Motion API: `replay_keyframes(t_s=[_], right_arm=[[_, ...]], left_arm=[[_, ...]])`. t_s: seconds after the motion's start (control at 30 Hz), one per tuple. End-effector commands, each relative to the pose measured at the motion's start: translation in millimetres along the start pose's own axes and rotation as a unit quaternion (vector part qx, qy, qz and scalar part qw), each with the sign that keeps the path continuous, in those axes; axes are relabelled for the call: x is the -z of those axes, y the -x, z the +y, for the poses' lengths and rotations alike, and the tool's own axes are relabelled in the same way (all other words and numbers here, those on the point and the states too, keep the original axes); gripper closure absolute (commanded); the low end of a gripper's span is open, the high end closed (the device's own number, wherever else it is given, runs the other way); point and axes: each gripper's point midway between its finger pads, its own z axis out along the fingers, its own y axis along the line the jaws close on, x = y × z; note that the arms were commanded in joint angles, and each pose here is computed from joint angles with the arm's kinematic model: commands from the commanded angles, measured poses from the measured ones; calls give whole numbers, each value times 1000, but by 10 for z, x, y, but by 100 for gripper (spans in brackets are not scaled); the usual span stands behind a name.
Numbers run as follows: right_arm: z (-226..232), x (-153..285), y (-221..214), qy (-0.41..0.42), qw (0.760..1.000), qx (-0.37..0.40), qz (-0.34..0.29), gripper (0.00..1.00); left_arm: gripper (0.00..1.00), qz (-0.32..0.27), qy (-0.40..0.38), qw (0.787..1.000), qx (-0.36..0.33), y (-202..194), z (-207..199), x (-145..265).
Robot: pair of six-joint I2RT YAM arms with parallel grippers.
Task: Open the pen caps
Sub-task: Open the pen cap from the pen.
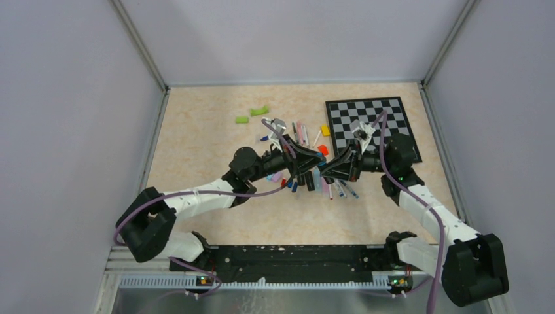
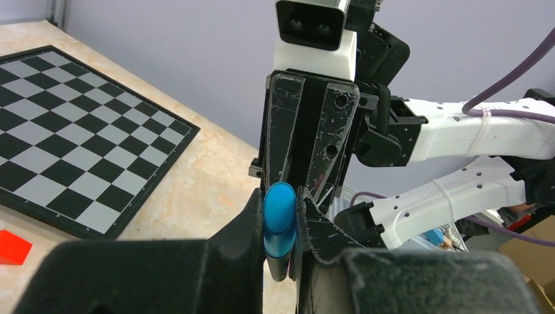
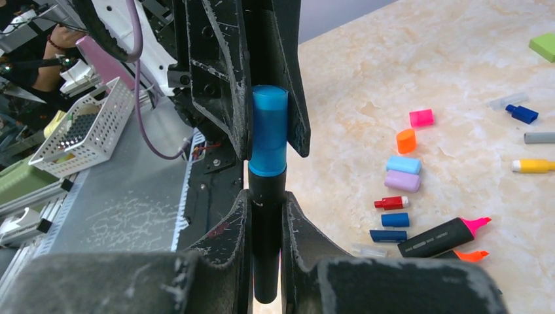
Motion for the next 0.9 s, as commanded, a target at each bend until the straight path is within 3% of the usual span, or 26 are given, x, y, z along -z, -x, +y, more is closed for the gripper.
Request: replay_keyframes(t_s=[0.0, 0.6, 0.77, 0.87], right_arm=[[375, 148, -512, 100, 987, -105, 63, 100], [340, 132, -538, 105, 985, -121, 69, 100], [269, 198, -436, 81, 991, -90, 54, 100], [52, 331, -334, 14, 998, -40, 35, 100]], left_arm=[[100, -347, 4, 928, -137, 2213, -430, 450], [100, -384, 2, 902, -195, 2750, -619, 441], [100, -331, 0, 922, -200, 2514, -635, 535], [100, -280, 7, 944, -175, 2235, -623, 670]])
